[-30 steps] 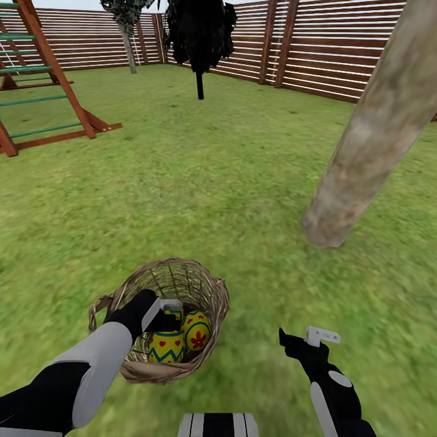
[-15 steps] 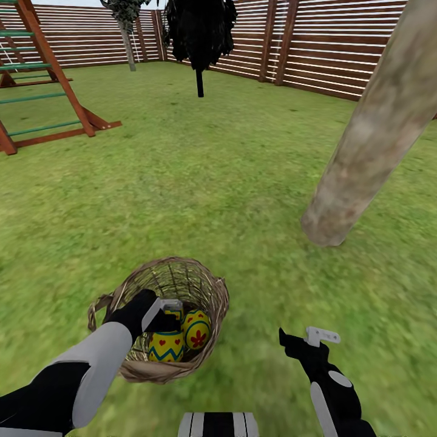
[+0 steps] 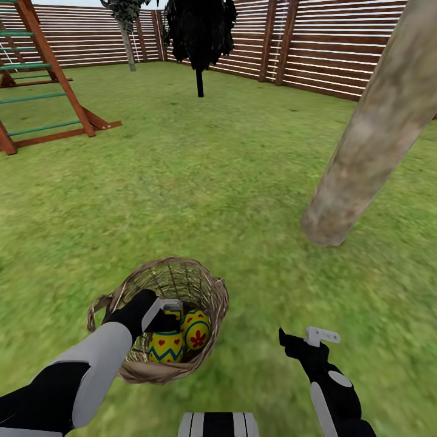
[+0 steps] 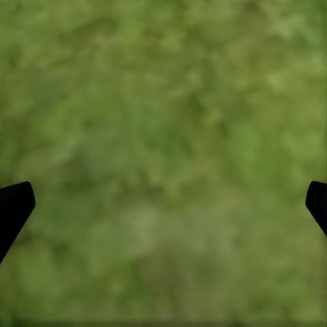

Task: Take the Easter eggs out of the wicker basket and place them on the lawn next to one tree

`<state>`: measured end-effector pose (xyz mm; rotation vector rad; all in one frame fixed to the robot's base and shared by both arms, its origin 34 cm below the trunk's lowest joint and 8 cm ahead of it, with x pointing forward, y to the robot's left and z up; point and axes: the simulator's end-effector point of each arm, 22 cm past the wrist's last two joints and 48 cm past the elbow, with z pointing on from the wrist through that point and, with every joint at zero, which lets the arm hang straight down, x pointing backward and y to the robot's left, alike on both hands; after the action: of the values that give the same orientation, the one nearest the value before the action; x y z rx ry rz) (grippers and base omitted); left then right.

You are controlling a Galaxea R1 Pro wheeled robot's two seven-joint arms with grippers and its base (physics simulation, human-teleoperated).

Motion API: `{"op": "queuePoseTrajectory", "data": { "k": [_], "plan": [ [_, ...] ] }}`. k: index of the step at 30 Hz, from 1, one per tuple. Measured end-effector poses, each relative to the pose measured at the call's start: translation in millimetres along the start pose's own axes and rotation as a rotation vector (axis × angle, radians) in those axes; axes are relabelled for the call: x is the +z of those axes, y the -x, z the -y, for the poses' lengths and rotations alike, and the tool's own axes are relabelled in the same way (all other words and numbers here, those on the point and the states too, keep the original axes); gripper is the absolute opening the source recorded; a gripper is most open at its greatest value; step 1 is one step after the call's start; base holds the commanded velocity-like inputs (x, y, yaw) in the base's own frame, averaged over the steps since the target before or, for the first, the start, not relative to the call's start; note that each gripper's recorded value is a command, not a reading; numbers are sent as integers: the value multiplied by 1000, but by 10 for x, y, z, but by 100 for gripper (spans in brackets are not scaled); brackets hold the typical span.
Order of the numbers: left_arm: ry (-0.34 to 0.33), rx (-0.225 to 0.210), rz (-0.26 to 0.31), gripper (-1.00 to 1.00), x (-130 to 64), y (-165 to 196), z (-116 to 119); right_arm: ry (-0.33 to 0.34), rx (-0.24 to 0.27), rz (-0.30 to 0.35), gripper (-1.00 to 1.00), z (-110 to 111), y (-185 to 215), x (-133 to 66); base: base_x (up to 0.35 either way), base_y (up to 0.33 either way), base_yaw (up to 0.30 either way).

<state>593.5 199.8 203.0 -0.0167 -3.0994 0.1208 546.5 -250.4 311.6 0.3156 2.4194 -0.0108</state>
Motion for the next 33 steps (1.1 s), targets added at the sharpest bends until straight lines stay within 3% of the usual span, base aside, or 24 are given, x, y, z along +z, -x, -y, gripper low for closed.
{"op": "queuePoseTrajectory", "data": {
  "k": [30, 33],
  "plan": [
    [-2, -1, 0, -100, -1, 1, 4, 0, 0, 0, 100, 0, 0, 0, 0, 0, 0],
    [1, 2, 3, -100, -70, 15, 3, 3, 1, 12, 100, -10, 54, -31, 0, 0, 0]
  ]
}}
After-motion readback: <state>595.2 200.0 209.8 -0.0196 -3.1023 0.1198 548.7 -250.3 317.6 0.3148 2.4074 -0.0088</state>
